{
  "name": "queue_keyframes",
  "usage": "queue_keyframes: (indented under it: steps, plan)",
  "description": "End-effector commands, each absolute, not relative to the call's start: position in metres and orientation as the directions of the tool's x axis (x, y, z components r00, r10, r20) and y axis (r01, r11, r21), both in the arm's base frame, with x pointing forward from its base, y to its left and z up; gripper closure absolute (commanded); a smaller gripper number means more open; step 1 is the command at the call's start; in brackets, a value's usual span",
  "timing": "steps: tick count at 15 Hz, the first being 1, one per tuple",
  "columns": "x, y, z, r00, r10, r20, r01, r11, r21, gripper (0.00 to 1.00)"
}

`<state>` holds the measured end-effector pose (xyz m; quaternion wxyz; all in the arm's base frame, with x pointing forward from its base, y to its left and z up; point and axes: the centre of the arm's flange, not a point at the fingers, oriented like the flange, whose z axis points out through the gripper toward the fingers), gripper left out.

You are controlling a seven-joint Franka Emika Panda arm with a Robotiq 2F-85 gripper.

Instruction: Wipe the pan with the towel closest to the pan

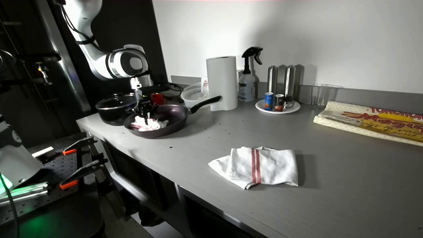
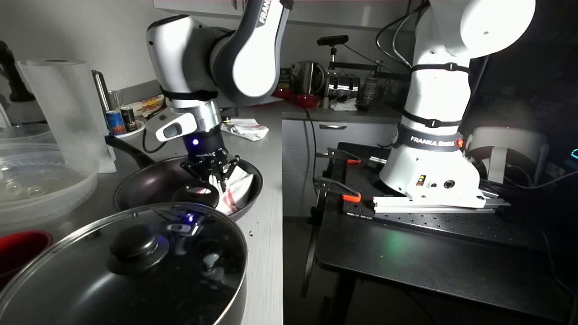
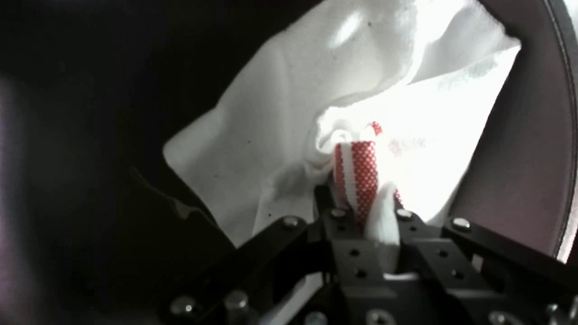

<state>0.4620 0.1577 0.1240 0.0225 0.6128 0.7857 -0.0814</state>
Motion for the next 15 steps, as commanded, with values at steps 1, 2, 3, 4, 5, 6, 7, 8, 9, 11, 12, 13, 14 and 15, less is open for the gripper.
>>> queue_keyframes:
  steps: [1,2,3,4,5,6,7,8,9,11,12,13,14,15]
  plan:
    - [0.477,0.175,0.115,-0.268,0.955,-0.126,0.959,0.252,-0.127,0.97]
    - [0.484,0.179,0.112,-0.256,0.958,-0.131,0.963,0.241,-0.121,0.97]
    - [0.492,0.182,0.109,-0.243,0.960,-0.137,0.967,0.229,-0.109,0.97]
    - [0.501,0.184,0.107,-0.229,0.963,-0.140,0.971,0.216,-0.098,0.97]
    - [0.510,0.185,0.106,-0.212,0.967,-0.144,0.976,0.201,-0.083,0.97]
    - [0.518,0.186,0.105,-0.194,0.970,-0.146,0.980,0.185,-0.072,0.97]
    - [0.528,0.186,0.105,-0.174,0.973,-0.149,0.984,0.168,-0.053,0.97]
    - [0.536,0.185,0.106,-0.156,0.976,-0.149,0.988,0.152,-0.041,0.97]
    - [0.544,0.183,0.107,-0.135,0.979,-0.150,0.991,0.133,-0.026,0.97]
    - [0.556,0.176,0.111,-0.100,0.984,-0.147,0.995,0.101,-0.001,0.97]
    - [0.559,0.171,0.114,-0.086,0.986,-0.146,0.996,0.088,0.008,0.97]
    - [0.560,0.166,0.119,-0.071,0.986,-0.148,0.997,0.075,0.020,0.97]
    - [0.560,0.161,0.122,-0.063,0.987,-0.149,0.997,0.068,0.027,0.97]
    - [0.557,0.155,0.128,-0.055,0.987,-0.154,0.997,0.062,0.040,0.97]
